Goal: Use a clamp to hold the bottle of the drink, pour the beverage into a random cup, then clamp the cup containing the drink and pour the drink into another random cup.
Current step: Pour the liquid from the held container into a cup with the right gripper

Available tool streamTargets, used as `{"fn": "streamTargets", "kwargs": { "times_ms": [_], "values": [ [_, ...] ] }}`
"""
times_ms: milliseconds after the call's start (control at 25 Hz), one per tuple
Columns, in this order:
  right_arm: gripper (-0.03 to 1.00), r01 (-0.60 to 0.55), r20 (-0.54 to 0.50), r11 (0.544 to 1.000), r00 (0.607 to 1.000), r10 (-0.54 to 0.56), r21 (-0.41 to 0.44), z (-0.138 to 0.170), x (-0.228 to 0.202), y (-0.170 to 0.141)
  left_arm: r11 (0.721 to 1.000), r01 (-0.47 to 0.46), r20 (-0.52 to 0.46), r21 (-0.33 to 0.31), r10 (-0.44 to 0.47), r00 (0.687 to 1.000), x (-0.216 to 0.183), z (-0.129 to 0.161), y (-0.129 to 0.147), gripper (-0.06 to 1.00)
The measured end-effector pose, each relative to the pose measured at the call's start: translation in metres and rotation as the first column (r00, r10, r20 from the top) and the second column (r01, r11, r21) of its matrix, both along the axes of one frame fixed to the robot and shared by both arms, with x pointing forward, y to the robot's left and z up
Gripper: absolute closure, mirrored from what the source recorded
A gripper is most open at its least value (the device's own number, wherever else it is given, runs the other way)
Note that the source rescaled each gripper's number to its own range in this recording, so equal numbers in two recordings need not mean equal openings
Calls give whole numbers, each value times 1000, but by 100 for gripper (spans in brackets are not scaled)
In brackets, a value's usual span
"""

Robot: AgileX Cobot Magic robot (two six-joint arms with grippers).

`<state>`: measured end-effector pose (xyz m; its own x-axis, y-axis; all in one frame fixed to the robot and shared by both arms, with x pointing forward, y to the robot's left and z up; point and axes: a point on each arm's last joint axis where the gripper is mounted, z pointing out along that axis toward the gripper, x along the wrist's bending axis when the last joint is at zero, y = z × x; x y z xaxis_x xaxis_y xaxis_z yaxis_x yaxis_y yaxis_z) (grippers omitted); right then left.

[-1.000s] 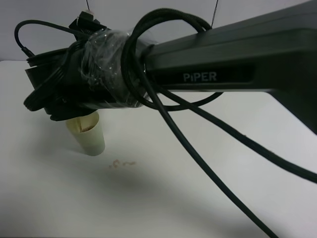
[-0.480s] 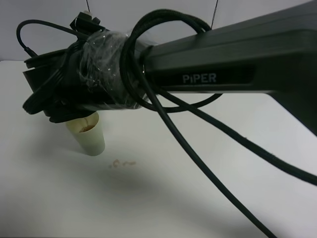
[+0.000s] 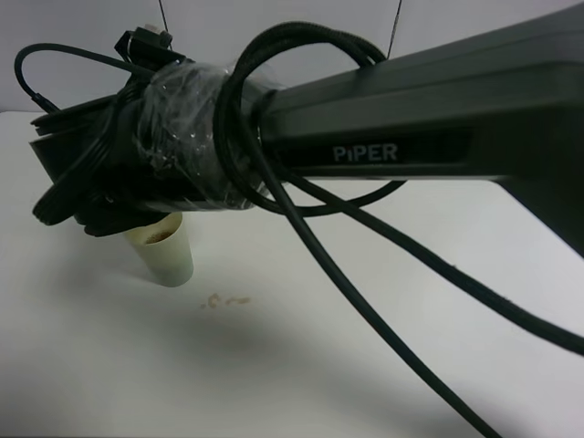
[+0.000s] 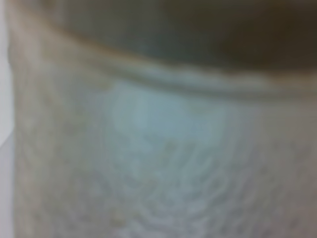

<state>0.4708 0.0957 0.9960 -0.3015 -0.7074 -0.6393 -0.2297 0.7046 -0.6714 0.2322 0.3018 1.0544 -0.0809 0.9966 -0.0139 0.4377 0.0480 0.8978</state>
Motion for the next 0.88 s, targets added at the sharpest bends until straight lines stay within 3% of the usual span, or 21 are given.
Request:
{"fn": "streamTargets", "kwargs": {
  "times_ms": [880],
  "values": [
    [97,-96,96,994,990,100,-43,9,-24,16,1000,0,0,0,0,1000,0,0,0,-6]
  ]
}}
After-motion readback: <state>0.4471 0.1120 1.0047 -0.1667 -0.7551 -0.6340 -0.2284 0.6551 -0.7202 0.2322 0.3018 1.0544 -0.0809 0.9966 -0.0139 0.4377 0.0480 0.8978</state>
